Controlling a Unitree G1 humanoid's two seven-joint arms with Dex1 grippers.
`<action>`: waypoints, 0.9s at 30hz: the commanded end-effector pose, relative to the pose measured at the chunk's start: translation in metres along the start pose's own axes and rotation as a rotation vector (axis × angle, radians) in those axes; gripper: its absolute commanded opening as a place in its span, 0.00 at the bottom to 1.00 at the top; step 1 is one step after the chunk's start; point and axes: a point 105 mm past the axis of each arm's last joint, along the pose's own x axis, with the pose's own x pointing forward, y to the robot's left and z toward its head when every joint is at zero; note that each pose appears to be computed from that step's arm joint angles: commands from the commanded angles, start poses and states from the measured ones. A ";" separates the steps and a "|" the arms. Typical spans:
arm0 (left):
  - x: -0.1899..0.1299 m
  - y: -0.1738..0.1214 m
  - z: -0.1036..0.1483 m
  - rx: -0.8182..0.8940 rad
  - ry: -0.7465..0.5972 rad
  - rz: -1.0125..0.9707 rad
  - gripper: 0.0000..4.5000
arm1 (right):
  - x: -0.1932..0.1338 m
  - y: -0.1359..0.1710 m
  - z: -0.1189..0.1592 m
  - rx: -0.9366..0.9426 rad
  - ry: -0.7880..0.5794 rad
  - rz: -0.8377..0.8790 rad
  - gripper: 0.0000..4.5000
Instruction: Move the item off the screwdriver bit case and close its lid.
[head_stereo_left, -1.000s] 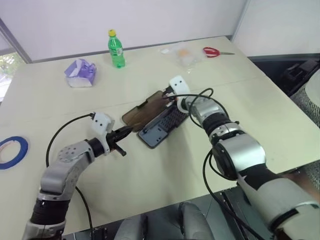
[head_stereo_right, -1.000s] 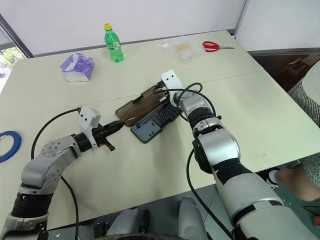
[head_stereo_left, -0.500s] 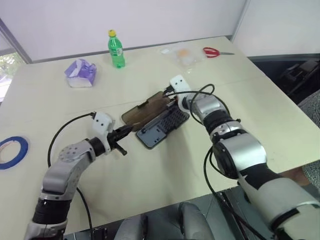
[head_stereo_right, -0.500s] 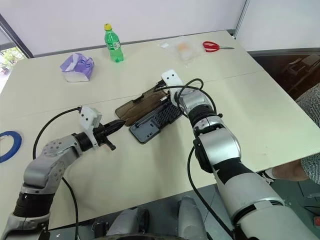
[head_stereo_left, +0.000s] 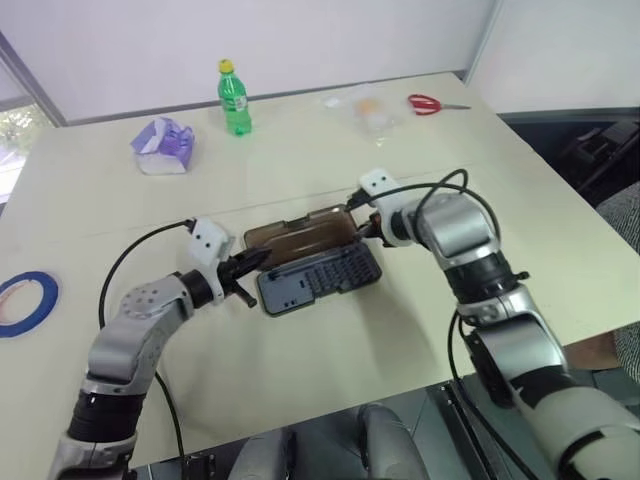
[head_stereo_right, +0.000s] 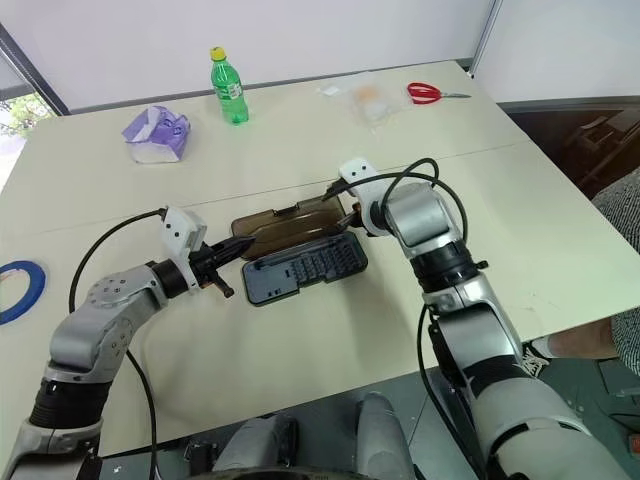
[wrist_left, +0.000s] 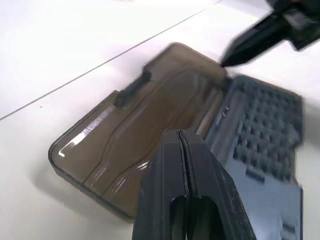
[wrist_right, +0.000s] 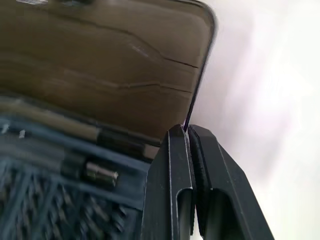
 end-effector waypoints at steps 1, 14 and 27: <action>0.001 0.000 0.009 0.036 -0.016 -0.011 0.00 | -0.015 0.027 0.007 -0.064 -0.037 0.106 0.01; 0.002 0.000 0.010 0.041 -0.011 -0.020 0.00 | -0.029 0.034 0.013 -0.216 -0.127 0.107 0.01; 0.003 -0.003 0.007 0.034 -0.010 -0.023 0.00 | -0.020 -0.006 0.040 -0.129 -0.220 -0.097 0.93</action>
